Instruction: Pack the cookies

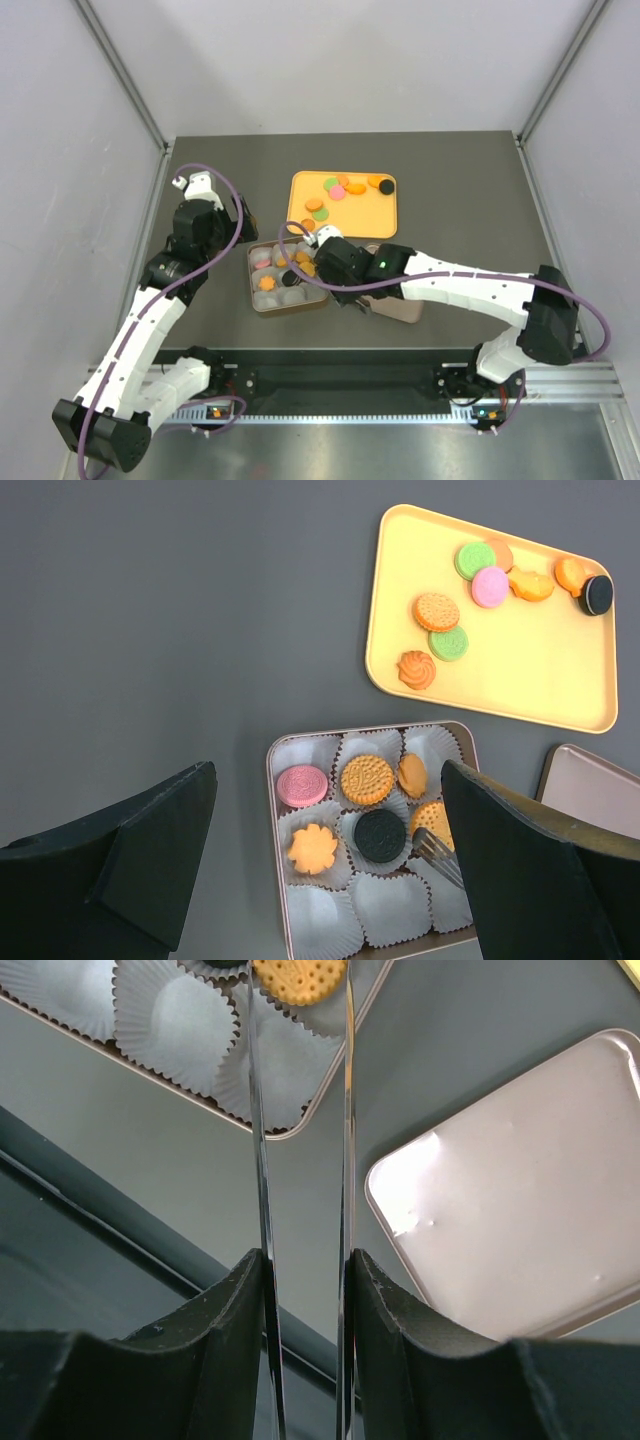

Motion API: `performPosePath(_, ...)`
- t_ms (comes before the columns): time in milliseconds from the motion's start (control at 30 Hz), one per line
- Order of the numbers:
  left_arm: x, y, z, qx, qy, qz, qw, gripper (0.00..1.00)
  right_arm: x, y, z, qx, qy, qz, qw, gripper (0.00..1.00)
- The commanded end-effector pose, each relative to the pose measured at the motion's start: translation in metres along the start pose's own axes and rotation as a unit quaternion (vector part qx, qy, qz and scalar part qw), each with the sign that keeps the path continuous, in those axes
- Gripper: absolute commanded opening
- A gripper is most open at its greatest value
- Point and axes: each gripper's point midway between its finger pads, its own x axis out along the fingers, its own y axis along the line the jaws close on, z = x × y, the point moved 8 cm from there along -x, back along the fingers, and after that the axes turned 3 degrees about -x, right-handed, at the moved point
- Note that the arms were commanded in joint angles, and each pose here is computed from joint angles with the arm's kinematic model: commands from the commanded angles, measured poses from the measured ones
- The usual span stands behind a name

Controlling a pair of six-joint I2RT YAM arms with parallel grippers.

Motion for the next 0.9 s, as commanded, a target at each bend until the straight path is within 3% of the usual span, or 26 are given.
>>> performPosePath(0,-0.0015,-0.0029,0.0094,-0.009,-0.030,-0.014,0.999,0.99,-0.0125,0.0014,0.0159,0.004,-0.030,-0.019,0.999,0.34)
performPosePath(867,-0.0011,-0.0024,0.0091,-0.009,-0.029,-0.012,0.999,0.99,-0.0222,0.0005,0.0170,0.003,-0.036,-0.029,0.999,0.41)
